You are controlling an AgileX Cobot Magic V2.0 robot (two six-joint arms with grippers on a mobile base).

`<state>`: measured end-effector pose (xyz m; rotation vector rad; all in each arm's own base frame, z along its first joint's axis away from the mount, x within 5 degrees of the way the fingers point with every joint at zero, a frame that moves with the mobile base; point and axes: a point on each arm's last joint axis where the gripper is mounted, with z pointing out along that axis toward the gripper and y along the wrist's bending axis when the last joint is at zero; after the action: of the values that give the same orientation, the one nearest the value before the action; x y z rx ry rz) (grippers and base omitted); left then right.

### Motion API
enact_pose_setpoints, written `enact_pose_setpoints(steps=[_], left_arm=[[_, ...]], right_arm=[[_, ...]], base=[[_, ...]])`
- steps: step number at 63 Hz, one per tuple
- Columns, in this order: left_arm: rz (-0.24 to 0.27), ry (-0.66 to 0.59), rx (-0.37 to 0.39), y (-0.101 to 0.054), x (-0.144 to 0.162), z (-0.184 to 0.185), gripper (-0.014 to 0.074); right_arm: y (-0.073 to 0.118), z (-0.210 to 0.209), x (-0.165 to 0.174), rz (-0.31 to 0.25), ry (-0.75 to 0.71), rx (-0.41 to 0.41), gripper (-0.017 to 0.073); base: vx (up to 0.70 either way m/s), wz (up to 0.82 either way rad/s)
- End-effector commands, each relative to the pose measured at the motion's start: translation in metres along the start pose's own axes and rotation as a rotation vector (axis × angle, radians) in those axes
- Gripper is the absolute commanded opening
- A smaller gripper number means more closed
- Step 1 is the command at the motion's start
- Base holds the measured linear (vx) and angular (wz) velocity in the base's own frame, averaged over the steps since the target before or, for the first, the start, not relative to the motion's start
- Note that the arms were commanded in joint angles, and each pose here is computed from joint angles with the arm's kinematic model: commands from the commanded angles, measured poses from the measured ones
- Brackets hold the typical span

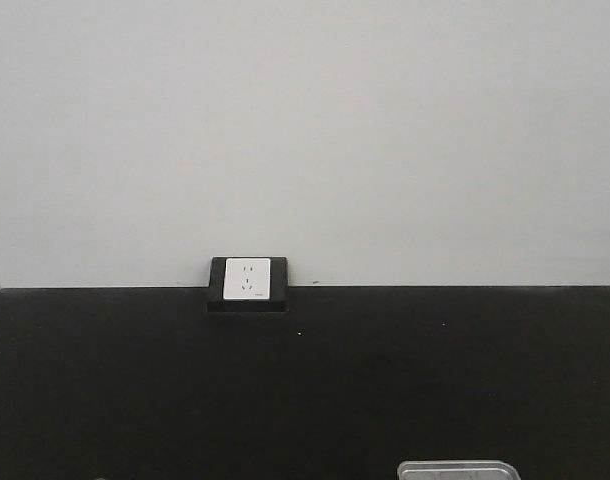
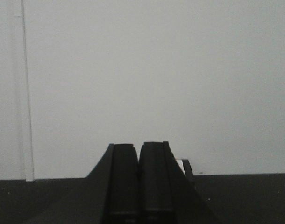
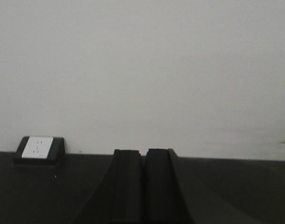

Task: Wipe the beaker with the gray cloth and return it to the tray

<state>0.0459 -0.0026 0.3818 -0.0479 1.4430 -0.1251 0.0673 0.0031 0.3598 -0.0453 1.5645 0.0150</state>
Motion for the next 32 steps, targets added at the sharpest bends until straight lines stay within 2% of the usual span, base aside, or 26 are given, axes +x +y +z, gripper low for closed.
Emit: enact_pose_setpoints(steps=[1, 9, 15, 27, 32], left_arm=[[-0.018, 0.006, -0.001, 0.000, -0.007, 0.019, 0.0015], [-0.020, 0.157, -0.016, 0.001, 0.009, 0.041, 0.0075], [-0.020, 0.276, -0.027, 0.003, 0.021, 0.054, 0.0168], [-0.024, 0.527, -0.050, 0.006, 0.050, 0.076, 0.0484], [-0.055, 0.601, -0.057, 0.006, 0.061, 0.088, 0.0594]], right_arm=[[-0.001, 0.017, -0.010, -0.005, -0.001, 0.003, 0.0001], [-0.001, 0.035, -0.003, -0.003, 0.074, 0.001, 0.0048], [-0.001, 0.043, 0.001, -0.003, 0.106, 0.000, 0.0114], [-0.001, 0.049, 0.005, -0.002, 0.148, -0.001, 0.0318], [-0.001, 0.050, 0.008, -0.002, 0.161, -0.002, 0.0412]], base=[[0.00, 0.00], [0.00, 0.00], [0.00, 0.00], [0.00, 0.00], [0.00, 0.00]])
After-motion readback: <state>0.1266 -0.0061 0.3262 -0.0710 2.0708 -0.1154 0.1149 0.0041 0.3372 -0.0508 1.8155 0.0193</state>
